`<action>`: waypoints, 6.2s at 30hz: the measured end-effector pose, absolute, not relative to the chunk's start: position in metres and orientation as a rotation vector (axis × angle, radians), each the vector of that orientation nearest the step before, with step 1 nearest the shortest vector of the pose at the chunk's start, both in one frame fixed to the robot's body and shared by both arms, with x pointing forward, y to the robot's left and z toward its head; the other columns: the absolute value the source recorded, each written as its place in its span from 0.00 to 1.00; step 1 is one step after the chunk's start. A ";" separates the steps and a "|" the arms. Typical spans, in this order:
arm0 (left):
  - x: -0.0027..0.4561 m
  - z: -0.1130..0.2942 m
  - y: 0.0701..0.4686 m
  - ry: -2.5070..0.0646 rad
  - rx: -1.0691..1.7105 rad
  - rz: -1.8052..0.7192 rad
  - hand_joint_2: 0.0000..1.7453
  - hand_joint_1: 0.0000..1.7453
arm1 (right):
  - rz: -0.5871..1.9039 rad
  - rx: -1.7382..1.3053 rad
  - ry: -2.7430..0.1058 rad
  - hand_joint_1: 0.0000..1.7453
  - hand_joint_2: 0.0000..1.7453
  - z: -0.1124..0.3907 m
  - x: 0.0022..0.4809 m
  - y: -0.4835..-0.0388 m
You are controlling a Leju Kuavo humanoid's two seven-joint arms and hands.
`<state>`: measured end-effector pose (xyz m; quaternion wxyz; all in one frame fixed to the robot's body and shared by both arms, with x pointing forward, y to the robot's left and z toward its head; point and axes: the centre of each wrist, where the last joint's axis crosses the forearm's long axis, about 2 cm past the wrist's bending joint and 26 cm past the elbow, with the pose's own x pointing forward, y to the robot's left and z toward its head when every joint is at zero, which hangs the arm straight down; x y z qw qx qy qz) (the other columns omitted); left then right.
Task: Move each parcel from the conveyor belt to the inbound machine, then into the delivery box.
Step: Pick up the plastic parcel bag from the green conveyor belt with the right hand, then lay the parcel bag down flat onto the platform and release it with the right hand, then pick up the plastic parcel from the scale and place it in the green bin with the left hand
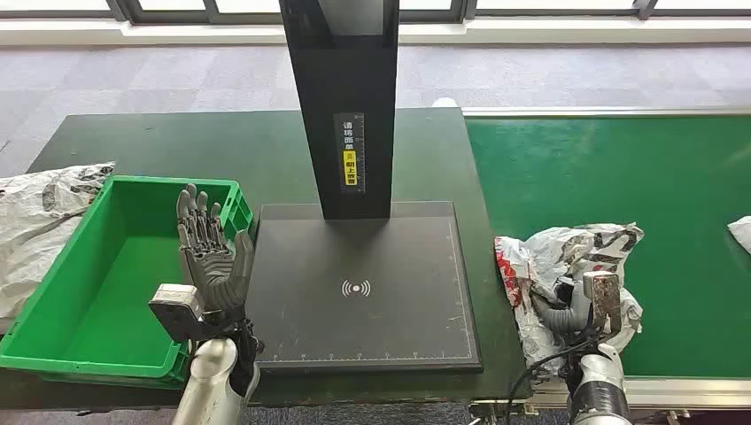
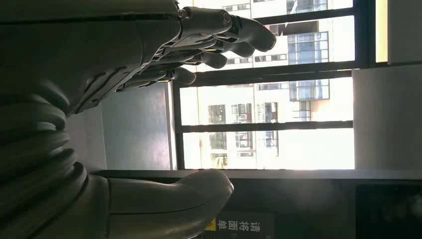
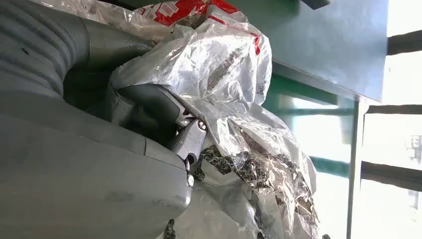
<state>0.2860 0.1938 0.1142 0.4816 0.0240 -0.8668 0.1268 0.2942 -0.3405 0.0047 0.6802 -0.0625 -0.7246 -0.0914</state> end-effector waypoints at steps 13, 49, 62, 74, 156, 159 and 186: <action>0.286 0.114 0.194 -2.118 0.050 0.289 1.00 0.00 | -0.272 -0.508 -1.749 1.00 1.00 0.031 0.289 -0.340; 0.286 0.111 0.193 -2.108 0.037 0.281 1.00 0.00 | 0.078 -0.053 -2.207 1.00 1.00 0.122 0.301 -0.181; 0.286 0.111 0.193 -2.104 0.038 0.281 1.00 0.00 | 0.178 0.069 -2.131 0.61 1.00 0.106 0.292 -0.140; 0.286 0.109 0.193 -2.099 0.045 0.283 1.00 0.00 | 0.193 0.063 -2.023 0.00 1.00 0.082 0.289 -0.128; 0.326 0.122 0.062 -1.983 0.366 -0.908 1.00 0.00 | 0.044 -0.843 -2.540 0.00 1.00 0.195 0.270 -0.173; 0.326 0.114 0.064 -1.946 0.389 -0.947 1.00 0.00 | 0.082 -0.989 -2.594 0.00 1.00 0.214 0.264 -0.180; 0.325 0.100 0.071 -1.851 0.416 -0.975 1.00 0.00 | -0.002 -1.216 -2.651 0.00 1.00 0.249 0.248 -0.210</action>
